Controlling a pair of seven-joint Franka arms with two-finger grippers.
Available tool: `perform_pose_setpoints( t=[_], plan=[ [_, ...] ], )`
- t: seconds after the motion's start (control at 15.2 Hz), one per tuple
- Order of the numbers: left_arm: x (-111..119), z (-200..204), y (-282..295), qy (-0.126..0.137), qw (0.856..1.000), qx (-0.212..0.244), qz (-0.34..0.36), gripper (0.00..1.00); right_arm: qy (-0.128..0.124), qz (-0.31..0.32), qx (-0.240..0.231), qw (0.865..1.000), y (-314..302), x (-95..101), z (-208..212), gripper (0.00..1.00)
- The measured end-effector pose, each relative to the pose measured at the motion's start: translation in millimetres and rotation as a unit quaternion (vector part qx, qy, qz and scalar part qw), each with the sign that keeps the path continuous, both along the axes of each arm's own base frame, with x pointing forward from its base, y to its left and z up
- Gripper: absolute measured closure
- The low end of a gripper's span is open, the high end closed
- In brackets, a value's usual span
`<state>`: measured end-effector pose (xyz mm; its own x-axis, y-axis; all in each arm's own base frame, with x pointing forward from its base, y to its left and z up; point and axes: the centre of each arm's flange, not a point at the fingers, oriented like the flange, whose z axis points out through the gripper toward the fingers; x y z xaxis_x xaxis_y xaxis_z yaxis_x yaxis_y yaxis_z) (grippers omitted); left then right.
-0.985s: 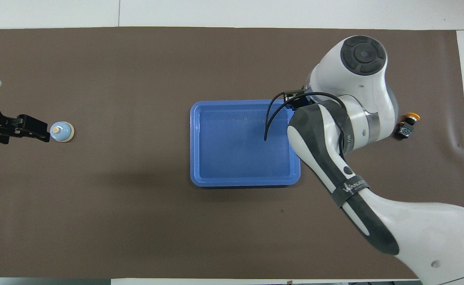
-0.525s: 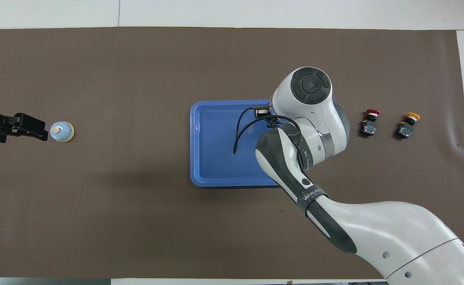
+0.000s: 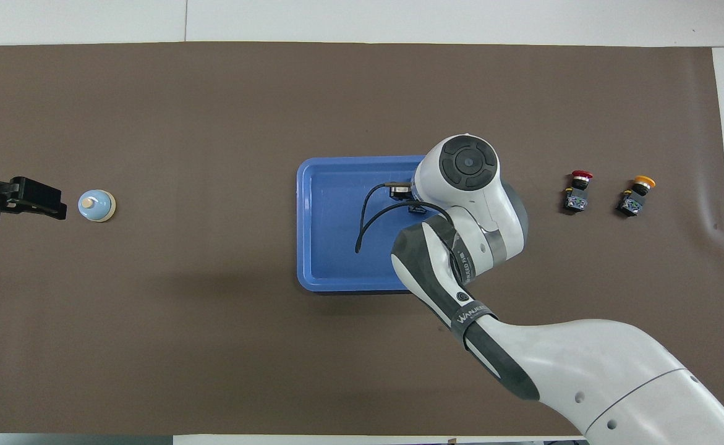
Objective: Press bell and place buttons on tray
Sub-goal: 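Carry the green button into the blue tray and open the right gripper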
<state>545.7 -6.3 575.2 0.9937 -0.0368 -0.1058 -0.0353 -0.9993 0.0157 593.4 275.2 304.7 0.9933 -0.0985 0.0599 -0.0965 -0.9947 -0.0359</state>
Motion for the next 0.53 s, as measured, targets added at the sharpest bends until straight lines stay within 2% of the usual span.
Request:
perform_pose_setpoints(
  t=[0.13,0.2,0.33,0.53],
  plan=[
    [0.0,0.0,0.3,0.0,1.0,0.0,0.0,0.0,0.006,-0.011,-0.002,1.0,-3.3,0.0,2.7,0.31],
    [0.0,0.0,0.5,0.0,1.0,0.0,0.0,0.0,0.013,-0.017,-0.006,1.0,-7.3,0.6,9.0,0.19],
    [0.0,0.0,0.7,0.0,1.0,0.0,0.001,0.0,0.024,-0.031,-0.012,0.999,-24.1,7.0,38.2,0.01],
    [0.0,0.0,0.7,0.0,1.0,0.0,0.001,0.0,0.029,-0.038,-0.015,0.999,-68.0,18.1,102.1,0.0]
  ],
)
